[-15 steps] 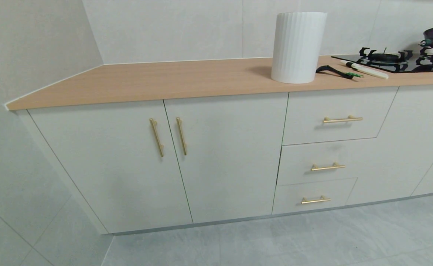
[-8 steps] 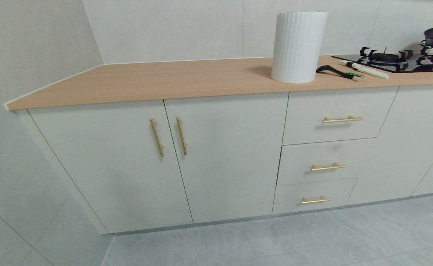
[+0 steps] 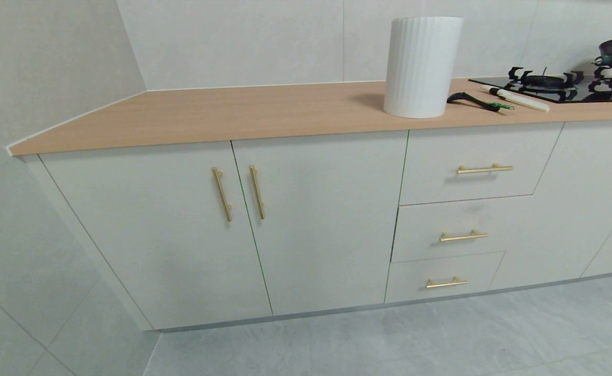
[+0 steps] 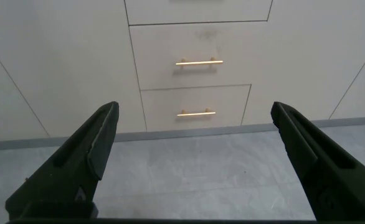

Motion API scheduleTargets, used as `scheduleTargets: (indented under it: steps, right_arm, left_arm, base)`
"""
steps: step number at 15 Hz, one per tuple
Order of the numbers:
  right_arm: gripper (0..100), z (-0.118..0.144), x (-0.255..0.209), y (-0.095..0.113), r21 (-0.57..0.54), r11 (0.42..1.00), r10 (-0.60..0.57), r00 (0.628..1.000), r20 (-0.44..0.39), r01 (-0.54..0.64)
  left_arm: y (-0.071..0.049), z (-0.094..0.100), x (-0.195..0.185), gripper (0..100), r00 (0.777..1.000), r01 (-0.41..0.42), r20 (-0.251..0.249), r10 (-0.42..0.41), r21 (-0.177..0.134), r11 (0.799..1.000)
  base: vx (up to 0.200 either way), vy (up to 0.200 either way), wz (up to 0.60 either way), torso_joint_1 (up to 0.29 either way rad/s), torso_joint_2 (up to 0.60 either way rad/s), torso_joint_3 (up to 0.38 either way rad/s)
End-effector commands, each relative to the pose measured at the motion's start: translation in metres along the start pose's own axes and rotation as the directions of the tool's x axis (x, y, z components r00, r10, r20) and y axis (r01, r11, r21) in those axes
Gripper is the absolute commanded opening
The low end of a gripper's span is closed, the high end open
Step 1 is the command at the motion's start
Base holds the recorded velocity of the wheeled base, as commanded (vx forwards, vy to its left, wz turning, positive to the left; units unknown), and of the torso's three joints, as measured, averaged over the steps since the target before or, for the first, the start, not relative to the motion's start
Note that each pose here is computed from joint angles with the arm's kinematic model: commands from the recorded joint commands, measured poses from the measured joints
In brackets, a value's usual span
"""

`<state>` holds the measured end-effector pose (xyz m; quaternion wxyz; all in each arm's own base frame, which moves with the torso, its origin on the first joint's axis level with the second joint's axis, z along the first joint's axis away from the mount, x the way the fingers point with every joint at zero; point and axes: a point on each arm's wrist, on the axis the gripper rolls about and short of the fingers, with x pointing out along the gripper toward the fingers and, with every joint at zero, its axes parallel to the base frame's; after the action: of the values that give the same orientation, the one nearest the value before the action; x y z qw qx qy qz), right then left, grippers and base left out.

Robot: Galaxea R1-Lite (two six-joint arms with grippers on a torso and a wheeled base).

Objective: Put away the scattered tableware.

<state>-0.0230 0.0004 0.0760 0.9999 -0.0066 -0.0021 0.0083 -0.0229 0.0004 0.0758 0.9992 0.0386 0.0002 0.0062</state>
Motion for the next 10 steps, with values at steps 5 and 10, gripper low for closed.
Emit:
scheduleTargets:
  steps: [5,10]
  right_arm:
    - [100,-0.0005,0.0003,0.0,0.001,1.0,-0.001,1.0,-0.006,0.001]
    - [100,-0.0005,0.0003,0.0,-0.004,1.0,-0.001,1.0,-0.006,0.001]
  left_arm:
    - [0.0,0.0,0.0,100,1.0,0.002,0.0,-0.002,-0.005,1.0]
    - [-0.0001,0.0,0.0,100,1.0,0.003,0.0,-0.003,-0.031,1.0]
  base:
    - [0.0,0.0,0.0,0.0,0.0,0.0]
    - [0.0,0.0,0.0,0.0,0.0,0.0]
